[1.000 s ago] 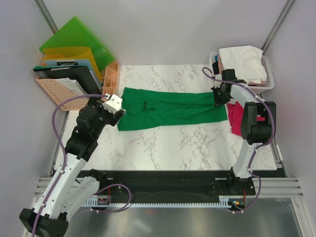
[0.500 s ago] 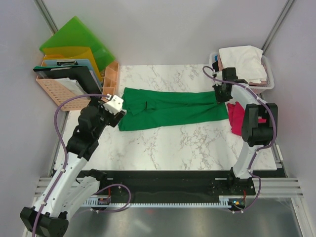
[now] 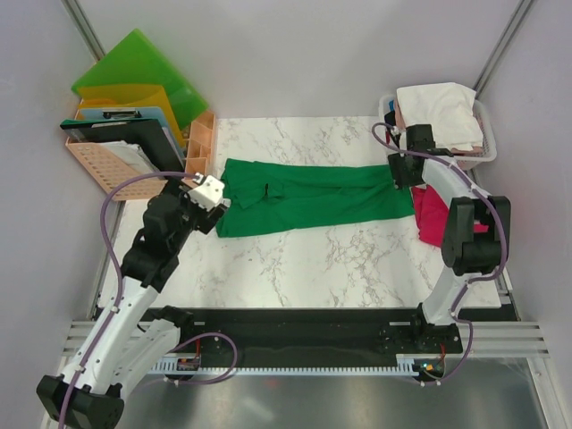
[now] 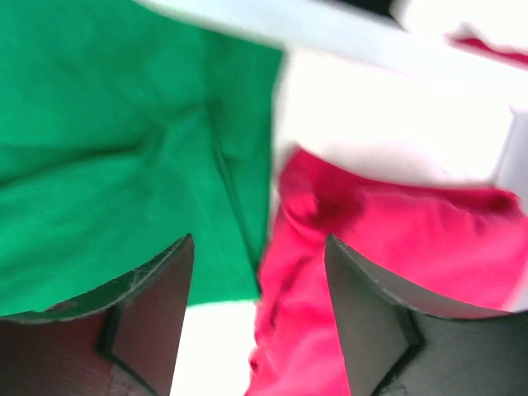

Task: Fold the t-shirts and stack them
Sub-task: Fold the other side of the tshirt into a rectangle

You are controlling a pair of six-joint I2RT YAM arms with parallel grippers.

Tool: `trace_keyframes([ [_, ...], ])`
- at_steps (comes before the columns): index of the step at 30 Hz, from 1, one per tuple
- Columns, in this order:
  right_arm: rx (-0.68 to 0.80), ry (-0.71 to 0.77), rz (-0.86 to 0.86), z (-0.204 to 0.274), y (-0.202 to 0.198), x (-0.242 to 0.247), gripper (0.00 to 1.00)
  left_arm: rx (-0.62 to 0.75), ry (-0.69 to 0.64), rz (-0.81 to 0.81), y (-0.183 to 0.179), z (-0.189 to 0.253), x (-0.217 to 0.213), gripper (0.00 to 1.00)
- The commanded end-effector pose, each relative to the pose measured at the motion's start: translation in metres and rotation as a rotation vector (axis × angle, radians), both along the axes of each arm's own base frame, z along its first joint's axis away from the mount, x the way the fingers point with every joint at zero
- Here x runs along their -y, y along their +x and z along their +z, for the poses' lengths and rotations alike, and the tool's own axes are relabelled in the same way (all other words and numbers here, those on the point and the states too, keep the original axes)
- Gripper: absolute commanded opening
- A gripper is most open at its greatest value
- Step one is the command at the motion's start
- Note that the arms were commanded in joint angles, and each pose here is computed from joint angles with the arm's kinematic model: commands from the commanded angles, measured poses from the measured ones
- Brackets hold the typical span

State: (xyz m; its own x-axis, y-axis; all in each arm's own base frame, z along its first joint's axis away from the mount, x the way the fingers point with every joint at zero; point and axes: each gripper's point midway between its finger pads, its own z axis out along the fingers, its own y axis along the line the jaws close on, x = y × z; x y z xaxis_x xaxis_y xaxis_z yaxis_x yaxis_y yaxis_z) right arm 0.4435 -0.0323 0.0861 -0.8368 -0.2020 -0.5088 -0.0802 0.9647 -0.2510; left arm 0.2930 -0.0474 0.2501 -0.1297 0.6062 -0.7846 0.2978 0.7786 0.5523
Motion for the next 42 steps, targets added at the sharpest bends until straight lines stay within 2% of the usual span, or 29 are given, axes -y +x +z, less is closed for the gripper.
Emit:
trace_keyframes([
  [1,0.192,-0.067,-0.086,0.064,-0.005,0.021,0.74,-0.009,-0.005,-0.003,-0.003,-0.005,0.000,1.00],
  [2,0.197,-0.067,-0.104,0.065,-0.013,0.022,0.75,-0.014,-0.007,-0.007,-0.003,-0.008,0.001,1.00],
  [3,0.248,-0.056,-0.115,0.085,-0.020,0.022,0.78,-0.026,-0.011,-0.017,-0.003,-0.012,0.003,1.00],
  [4,0.262,-0.043,-0.143,0.089,-0.028,0.032,0.83,-0.052,-0.017,-0.026,-0.004,-0.020,0.005,1.00],
  [5,0.253,-0.005,-0.145,0.083,-0.038,0.029,0.85,-0.077,-0.019,-0.040,-0.003,-0.027,0.009,1.00],
  [6,0.293,0.013,-0.138,0.098,-0.047,0.025,0.87,-0.130,-0.020,-0.073,-0.001,-0.040,0.016,1.00],
  [8,0.281,0.071,-0.107,0.088,-0.061,0.013,0.90,-0.226,-0.015,-0.116,-0.001,-0.059,0.026,1.00],
  [9,0.297,0.085,-0.106,0.092,-0.066,0.011,0.91,-0.327,-0.002,-0.153,0.003,-0.084,0.036,1.00],
  [11,0.279,0.096,-0.096,0.085,-0.073,0.008,0.92,-0.399,0.050,-0.156,0.015,-0.096,0.043,1.00],
  [12,0.281,0.081,-0.089,0.085,-0.074,0.011,0.92,-0.435,0.107,-0.088,0.025,-0.106,0.034,1.00],
  [14,0.288,0.069,-0.101,0.086,-0.073,0.015,0.92,-0.512,0.198,-0.077,0.048,-0.131,0.045,1.00],
  [16,0.269,0.093,-0.089,0.080,-0.072,0.010,0.92,-0.534,0.237,-0.069,0.067,-0.144,0.051,1.00],
  [22,0.261,0.102,-0.081,0.079,-0.072,0.008,0.92,-0.504,0.204,-0.090,0.116,-0.142,0.078,1.00],
  [31,0.256,0.102,-0.081,0.076,-0.074,0.012,0.92,-0.507,0.204,-0.080,0.154,-0.155,0.093,1.00],
  [36,0.260,0.095,-0.085,0.077,-0.074,0.014,0.92,-0.583,0.194,-0.106,0.146,-0.176,0.098,1.00],
  [42,0.247,0.103,-0.080,0.072,-0.072,0.013,0.92,-0.612,0.164,-0.145,0.126,-0.177,0.100,1.00],
])
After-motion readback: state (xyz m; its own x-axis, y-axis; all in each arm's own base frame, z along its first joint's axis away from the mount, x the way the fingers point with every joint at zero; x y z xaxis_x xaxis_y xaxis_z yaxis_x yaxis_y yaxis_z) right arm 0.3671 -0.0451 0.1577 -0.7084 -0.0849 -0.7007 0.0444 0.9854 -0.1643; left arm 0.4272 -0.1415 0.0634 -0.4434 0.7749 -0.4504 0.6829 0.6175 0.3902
